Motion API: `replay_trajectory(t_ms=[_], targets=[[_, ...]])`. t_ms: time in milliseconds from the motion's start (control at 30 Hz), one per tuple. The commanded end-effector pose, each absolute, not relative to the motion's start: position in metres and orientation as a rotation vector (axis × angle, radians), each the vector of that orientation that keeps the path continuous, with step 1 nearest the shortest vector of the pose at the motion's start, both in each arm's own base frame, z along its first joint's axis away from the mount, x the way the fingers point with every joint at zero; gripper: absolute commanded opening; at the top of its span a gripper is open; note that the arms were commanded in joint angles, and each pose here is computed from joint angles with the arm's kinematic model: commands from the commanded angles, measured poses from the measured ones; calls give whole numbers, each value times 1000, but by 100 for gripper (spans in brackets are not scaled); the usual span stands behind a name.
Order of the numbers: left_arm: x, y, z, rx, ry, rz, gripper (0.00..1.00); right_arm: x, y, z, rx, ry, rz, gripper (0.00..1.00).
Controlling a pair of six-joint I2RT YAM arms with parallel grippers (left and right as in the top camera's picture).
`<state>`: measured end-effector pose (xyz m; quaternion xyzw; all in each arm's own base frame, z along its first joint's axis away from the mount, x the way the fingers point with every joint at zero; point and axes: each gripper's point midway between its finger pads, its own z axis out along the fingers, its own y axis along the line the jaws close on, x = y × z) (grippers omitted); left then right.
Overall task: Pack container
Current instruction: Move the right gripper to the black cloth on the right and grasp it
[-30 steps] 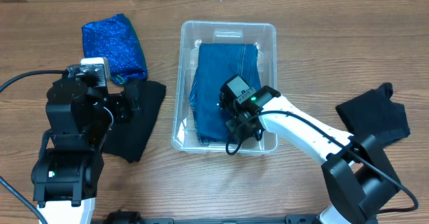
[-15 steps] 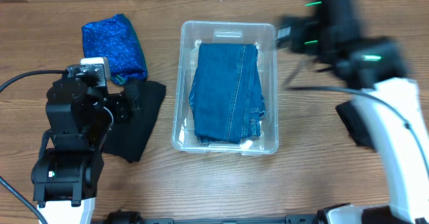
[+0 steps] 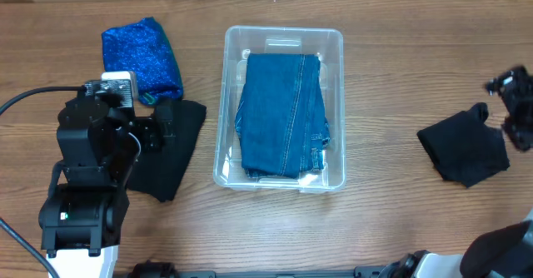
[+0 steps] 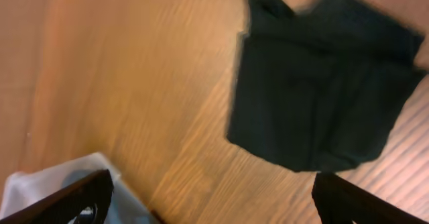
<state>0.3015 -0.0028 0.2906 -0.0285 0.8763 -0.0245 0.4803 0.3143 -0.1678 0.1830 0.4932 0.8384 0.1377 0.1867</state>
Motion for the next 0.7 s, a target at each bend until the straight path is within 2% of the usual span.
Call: replay_trajectory(t_ms=[0, 233, 467, 667], targets=[[303, -5, 302, -41, 2110, -54, 100, 297, -161, 133, 1455, 2366, 531, 100], [303, -5, 302, -41, 2110, -54, 100, 267, -171, 74, 1570, 2305, 567, 100], [303, -5, 302, -41, 2110, -54, 100, 239, -208, 63, 1654, 2256, 389, 100], [303, -5, 302, -39, 2110, -57, 100, 239, -211, 53, 1644, 2235, 372, 100]])
